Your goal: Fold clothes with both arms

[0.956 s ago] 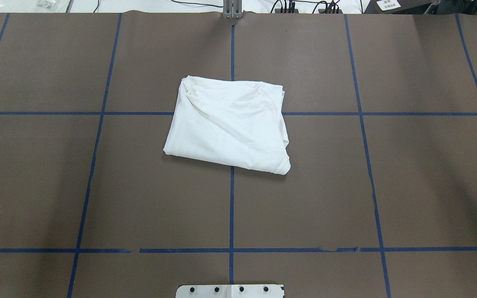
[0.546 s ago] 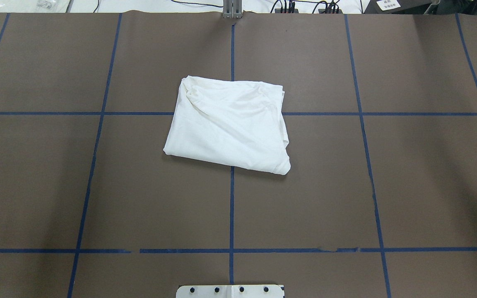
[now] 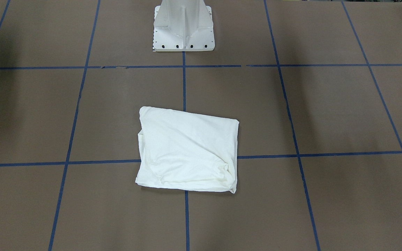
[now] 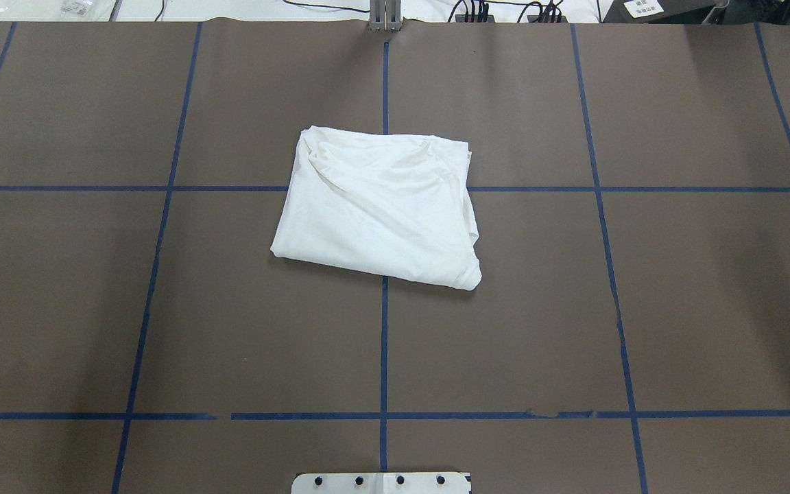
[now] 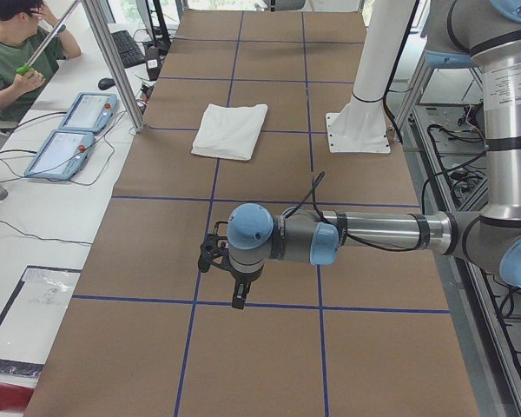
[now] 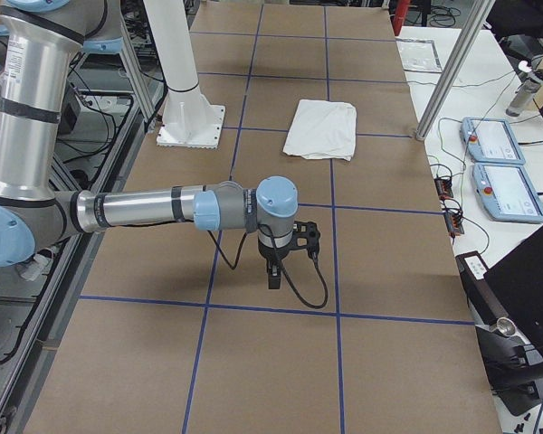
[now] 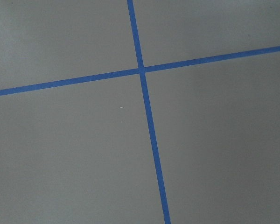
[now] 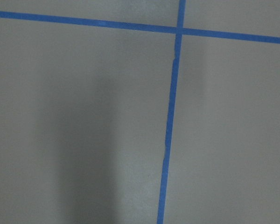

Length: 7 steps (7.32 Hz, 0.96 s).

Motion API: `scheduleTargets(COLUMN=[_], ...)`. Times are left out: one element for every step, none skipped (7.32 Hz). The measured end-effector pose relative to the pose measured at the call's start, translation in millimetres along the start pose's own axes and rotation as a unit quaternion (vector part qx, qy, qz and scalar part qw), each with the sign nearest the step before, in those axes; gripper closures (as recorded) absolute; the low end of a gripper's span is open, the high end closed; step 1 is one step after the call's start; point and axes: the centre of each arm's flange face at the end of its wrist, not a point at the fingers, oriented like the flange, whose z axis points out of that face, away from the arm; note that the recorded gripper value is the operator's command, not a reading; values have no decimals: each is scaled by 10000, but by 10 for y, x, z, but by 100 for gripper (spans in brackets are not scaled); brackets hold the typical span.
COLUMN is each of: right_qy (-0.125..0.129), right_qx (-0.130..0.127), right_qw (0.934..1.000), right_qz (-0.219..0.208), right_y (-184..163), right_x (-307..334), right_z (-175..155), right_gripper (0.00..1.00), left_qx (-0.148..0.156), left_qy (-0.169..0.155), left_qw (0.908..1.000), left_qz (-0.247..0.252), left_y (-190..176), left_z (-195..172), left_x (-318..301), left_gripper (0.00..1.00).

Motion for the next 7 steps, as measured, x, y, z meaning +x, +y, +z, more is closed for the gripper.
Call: scheduleTargets(right_qy=[-10,-13,-14,-15,-14,-14,-14], right_qx=[49,69,76,78,76,71,67], right_qw=[10000,9999,9999,9999,9998,9998,9998], right_qz=[59,107,133,146,158,167,172], right_y=[84,112,121,122,122,125,127], right_x=[67,90,97,99,103,106,109], right_z=[-1,-4,-5,-5,-3,1,3], right_gripper=[0,0,0,0,0,0,0], left_qx=[2,5,5,5,6,8,7], left_qy=[0,0,0,1,0,0,0], left_qw=[10000,10000,10000,10000,10000,10000,10000], left_qz=[-2,-5,-9,-12,-15,-17,-18], left_y=[0,-1,-2,-1,-1,-1,-1], left_z=[-2,-5,-6,-7,-10,-14,-14], left_x=[4,8,10,10,10,10,11], left_gripper=[0,0,0,0,0,0,0])
